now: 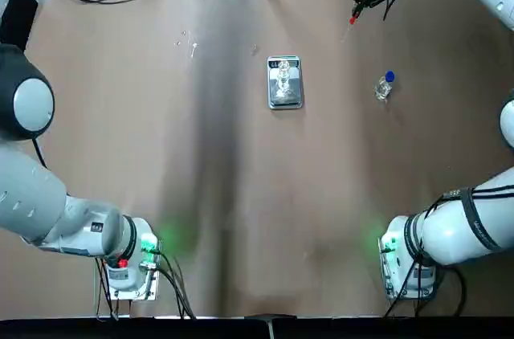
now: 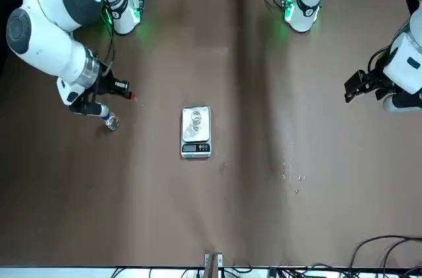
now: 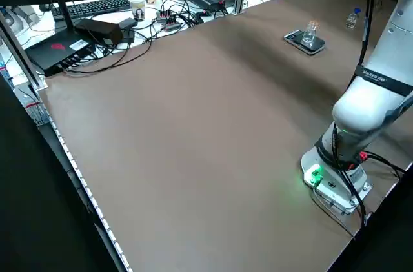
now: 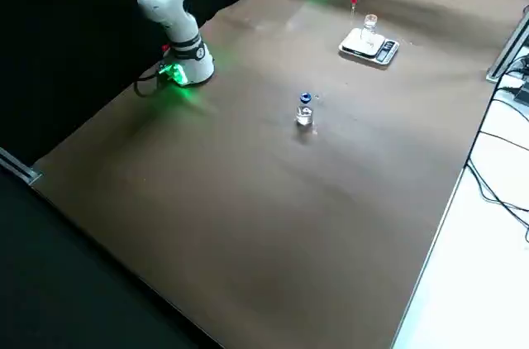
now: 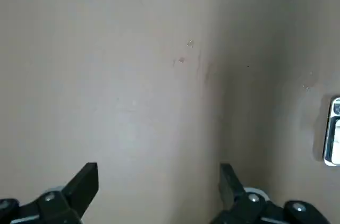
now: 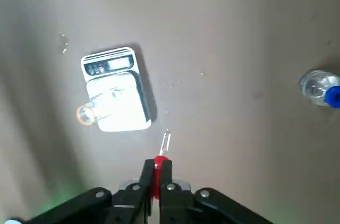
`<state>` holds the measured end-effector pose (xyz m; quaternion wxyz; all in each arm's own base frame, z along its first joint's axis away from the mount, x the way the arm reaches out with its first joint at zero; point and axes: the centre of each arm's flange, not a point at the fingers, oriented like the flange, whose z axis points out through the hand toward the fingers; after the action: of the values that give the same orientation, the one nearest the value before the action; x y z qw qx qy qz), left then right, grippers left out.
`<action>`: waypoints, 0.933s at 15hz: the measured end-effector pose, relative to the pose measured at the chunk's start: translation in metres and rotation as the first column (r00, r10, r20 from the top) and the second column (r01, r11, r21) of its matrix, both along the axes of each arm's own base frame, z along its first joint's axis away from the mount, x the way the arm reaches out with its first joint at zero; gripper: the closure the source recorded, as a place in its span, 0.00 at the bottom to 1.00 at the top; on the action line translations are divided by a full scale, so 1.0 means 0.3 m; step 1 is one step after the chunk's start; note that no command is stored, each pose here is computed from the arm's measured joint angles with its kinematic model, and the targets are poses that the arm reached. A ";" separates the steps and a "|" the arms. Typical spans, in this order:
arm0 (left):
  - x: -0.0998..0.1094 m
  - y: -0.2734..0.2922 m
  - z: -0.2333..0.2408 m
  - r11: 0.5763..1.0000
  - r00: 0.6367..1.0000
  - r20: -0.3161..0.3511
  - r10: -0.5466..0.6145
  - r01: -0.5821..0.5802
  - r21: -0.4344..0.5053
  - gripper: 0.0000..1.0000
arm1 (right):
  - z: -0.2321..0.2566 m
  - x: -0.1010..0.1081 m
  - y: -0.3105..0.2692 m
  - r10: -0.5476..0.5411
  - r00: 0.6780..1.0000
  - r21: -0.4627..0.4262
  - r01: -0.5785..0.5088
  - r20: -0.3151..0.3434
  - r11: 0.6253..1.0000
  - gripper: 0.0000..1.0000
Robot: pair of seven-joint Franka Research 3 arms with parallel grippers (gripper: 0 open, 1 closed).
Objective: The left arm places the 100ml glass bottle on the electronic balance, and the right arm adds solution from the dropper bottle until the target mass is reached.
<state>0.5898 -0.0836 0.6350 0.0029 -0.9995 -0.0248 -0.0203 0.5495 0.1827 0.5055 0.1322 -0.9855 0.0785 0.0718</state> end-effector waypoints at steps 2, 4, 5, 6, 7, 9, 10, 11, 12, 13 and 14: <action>0.000 0.001 0.000 1.000 1.000 0.000 0.000 0.000 0.000 0.00 | 0.013 -0.006 0.036 -0.009 1.000 0.010 0.009 0.006 1.000 0.92; 0.000 0.001 0.000 1.000 1.000 0.000 0.000 0.000 0.000 0.00 | 0.028 -0.011 0.077 -0.020 1.000 0.016 0.020 0.019 1.000 0.92; 0.000 0.001 0.000 1.000 1.000 0.000 0.000 0.000 0.000 0.00 | 0.033 -0.014 0.097 -0.028 0.999 0.019 0.027 0.026 0.999 0.92; 0.000 0.001 0.000 1.000 1.000 0.000 0.000 0.000 0.000 0.00 | 0.037 -0.017 0.118 -0.033 0.999 0.021 0.032 0.032 0.999 0.92; 0.000 0.001 0.000 1.000 1.000 0.000 0.000 0.000 0.000 0.00 | 0.040 -0.021 0.136 -0.036 0.999 0.024 0.036 0.040 0.999 0.92; 0.000 0.001 0.000 1.000 1.000 0.000 0.001 -0.001 0.000 0.00 | 0.050 -0.029 0.196 -0.058 0.996 0.034 0.056 0.066 0.998 0.93; 0.000 0.001 0.000 1.000 1.000 0.000 0.001 -0.001 0.000 0.00 | 0.051 -0.033 0.217 -0.063 0.995 0.037 0.060 0.072 0.998 0.93; 0.000 0.001 0.000 1.000 1.000 0.000 0.001 -0.001 0.000 0.00 | 0.049 -0.038 0.239 -0.065 0.995 0.039 0.062 0.075 0.997 0.93; 0.000 0.001 0.000 1.000 1.000 0.000 0.001 -0.001 0.000 0.00 | 0.045 -0.042 0.262 -0.069 0.994 0.041 0.066 0.079 0.997 0.93; 0.000 0.001 0.000 1.000 1.000 0.000 0.001 -0.001 0.000 0.00 | 0.040 -0.045 0.288 -0.077 0.994 0.044 0.073 0.084 0.996 0.93; 0.000 0.001 0.000 1.000 1.000 0.000 0.001 -0.001 0.000 0.00 | 0.034 -0.049 0.310 -0.080 0.993 0.045 0.076 0.085 0.996 0.93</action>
<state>0.5898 -0.0832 0.6350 0.0030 -0.9995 -0.0252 -0.0203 0.5347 0.2755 0.5155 0.1586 -0.9809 0.1095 0.0252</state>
